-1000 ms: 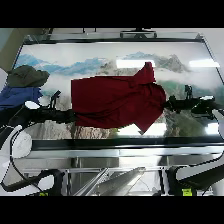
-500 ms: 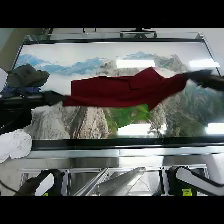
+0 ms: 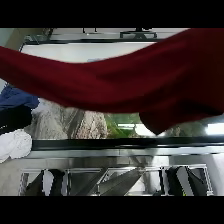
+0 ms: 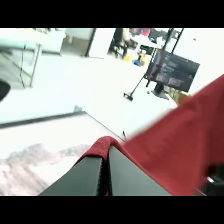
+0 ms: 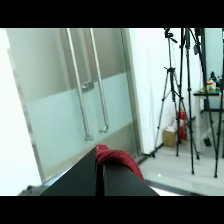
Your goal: Fold the shirts.
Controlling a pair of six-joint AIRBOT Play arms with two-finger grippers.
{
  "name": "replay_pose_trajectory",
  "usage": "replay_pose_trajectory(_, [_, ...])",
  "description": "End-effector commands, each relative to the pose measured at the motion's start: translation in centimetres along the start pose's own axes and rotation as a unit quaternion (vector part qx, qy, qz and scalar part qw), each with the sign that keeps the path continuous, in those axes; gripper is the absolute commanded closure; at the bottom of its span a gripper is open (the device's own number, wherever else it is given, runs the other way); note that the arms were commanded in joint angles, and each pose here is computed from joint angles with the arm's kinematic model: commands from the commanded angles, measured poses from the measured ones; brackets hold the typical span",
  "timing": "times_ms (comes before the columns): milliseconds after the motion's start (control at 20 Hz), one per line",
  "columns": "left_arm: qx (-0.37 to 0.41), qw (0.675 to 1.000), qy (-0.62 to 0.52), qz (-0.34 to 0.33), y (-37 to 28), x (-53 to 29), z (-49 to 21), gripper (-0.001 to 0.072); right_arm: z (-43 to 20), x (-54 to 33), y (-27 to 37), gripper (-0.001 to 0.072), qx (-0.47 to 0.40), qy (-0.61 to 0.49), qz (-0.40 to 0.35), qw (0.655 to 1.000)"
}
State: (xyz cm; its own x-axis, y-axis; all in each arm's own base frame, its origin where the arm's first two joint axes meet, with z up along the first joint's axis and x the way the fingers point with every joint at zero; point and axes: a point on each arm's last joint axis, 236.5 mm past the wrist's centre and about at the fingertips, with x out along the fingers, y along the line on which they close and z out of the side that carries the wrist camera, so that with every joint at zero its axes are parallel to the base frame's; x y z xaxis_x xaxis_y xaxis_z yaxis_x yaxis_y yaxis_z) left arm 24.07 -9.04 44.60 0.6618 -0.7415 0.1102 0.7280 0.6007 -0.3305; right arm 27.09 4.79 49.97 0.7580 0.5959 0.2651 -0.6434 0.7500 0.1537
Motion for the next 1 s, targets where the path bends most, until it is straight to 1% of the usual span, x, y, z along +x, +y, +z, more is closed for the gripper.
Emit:
replay_pose_trajectory(0, [-0.028,0.999,0.041,0.010,3.0,0.2,-1.4,0.0680,-4.5,0.6,-3.3,0.0693,0.021,0.083,-0.059,0.995])
replay_pose_trajectory(150, [-0.112,0.980,0.159,0.036,11.6,3.4,-8.3,0.0680,-13.3,3.0,-8.9,0.0693,0.083,0.158,-0.088,0.980])
replay_pose_trajectory(300, [-0.190,0.944,0.263,0.062,20.0,6.9,-17.4,0.0680,-23.1,4.4,-15.9,0.0694,0.145,0.221,-0.141,0.954])
replay_pose_trajectory(400, [-0.240,0.921,0.299,0.072,24.7,8.4,-22.9,0.0680,-29.0,4.5,-19.8,0.0694,0.207,0.256,-0.156,0.931])
replay_pose_trajectory(500, [-0.288,0.902,0.310,0.083,28.8,9.1,-27.4,0.0680,-34.9,4.0,-23.0,0.0694,0.267,0.288,-0.169,0.904])
replay_pose_trajectory(600, [-0.319,0.890,0.310,0.107,32.4,9.2,-31.0,0.0681,-40.1,3.3,-25.3,0.0694,0.314,0.311,-0.182,0.878])
replay_pose_trajectory(700, [-0.327,0.885,0.306,0.127,35.1,9.3,-33.7,0.0681,-43.9,2.9,-27.4,0.0695,0.350,0.312,-0.199,0.860])
replay_pose_trajectory(800, [-0.329,0.883,0.305,0.140,36.9,9.4,-35.5,0.0681,-45.4,3.3,-29.1,0.0695,0.364,0.285,-0.205,0.863])
replay_pose_trajectory(950, [-0.316,0.886,0.315,0.128,38.5,11.1,-37.2,0.0681,-46.6,4.5,-31.2,0.0695,0.386,0.239,-0.198,0.869])
